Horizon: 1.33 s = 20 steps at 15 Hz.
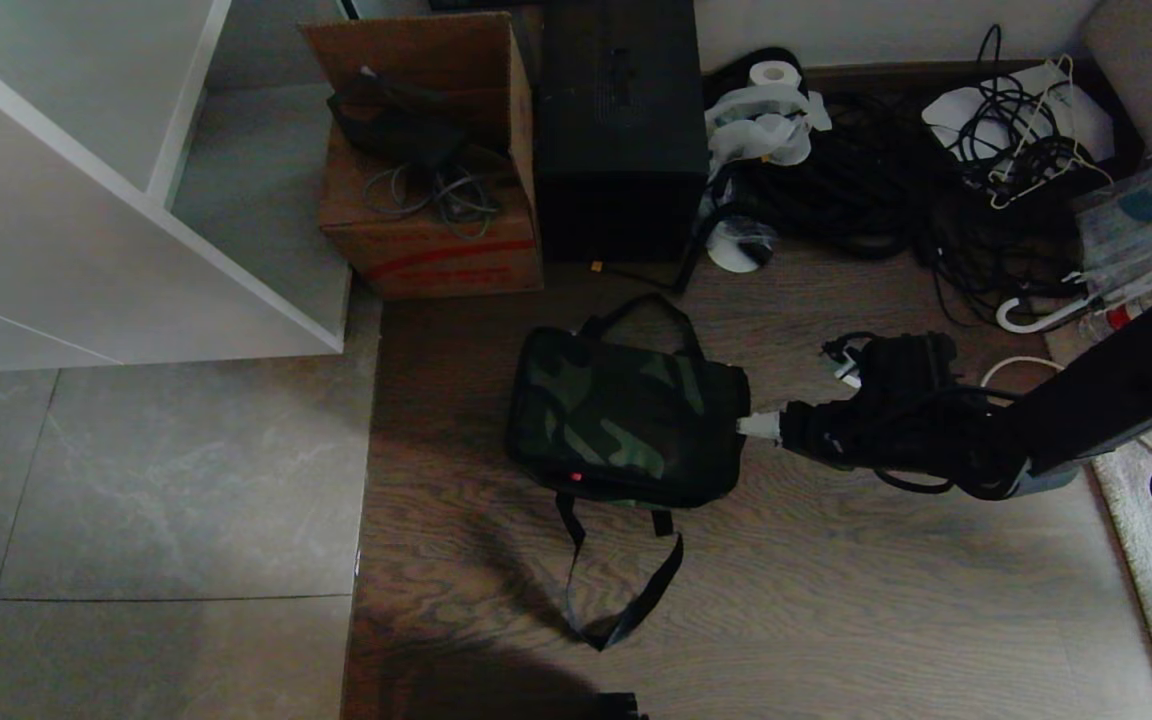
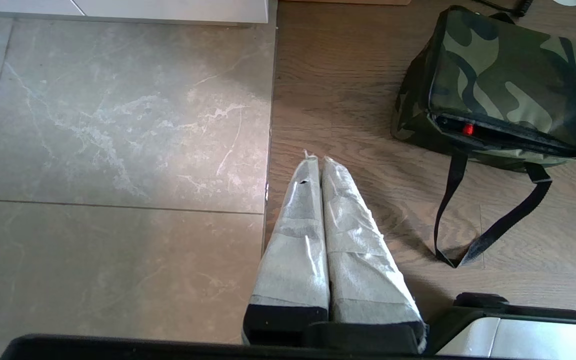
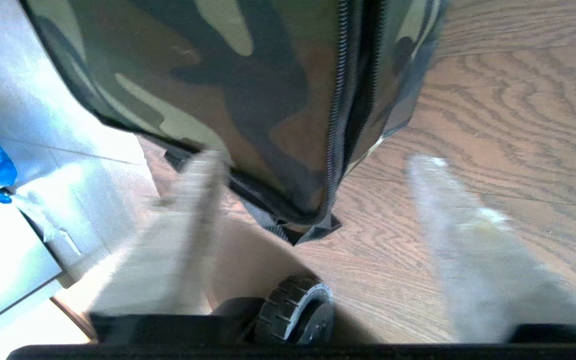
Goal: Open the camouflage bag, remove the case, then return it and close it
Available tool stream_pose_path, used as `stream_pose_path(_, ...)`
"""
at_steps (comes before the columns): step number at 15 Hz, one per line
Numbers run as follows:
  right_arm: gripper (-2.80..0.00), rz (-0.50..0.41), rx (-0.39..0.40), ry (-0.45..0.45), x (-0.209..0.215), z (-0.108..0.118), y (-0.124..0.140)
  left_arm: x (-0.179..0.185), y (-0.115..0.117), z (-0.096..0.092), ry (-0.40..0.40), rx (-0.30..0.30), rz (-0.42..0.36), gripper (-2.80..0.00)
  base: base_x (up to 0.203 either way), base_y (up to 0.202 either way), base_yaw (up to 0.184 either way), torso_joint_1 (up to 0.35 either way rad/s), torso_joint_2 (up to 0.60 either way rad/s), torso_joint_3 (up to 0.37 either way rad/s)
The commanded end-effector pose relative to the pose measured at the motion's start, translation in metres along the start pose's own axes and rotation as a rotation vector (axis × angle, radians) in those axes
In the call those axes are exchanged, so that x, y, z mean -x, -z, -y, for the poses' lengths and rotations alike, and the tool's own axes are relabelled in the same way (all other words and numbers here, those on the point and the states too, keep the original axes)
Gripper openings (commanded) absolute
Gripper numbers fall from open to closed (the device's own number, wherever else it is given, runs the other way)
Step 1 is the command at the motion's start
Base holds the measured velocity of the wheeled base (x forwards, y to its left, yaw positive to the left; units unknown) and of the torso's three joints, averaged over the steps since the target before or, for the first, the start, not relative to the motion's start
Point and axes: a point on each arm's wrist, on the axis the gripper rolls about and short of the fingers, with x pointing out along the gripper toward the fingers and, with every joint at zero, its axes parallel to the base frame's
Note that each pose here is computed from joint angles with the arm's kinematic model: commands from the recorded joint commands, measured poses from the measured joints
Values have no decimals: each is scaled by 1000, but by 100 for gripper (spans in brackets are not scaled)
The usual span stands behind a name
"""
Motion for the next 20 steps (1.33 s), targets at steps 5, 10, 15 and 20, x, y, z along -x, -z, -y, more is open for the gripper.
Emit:
stream_pose_path(5, -280, -12, -5, -16, -6, -6, 2, -1, 2, 0, -1, -1, -8, -280, 0, 0, 0, 0, 0, 0)
stream_pose_path(10, -280, 10, -117, -39, -17, -36, 1, -1, 2, 0, -1, -1, -8, -280, 0, 0, 0, 0, 0, 0)
stream_pose_path(15, -280, 45, -79, -57, 14, -83, -5, -1, 2, 0, -1, -1, -8, -280, 0, 0, 0, 0, 0, 0)
stream_pose_path(20, -280, -88, -13, -217, 124, -107, 38, -1, 2, 0, -1, -1, -8, -280, 0, 0, 0, 0, 0, 0)
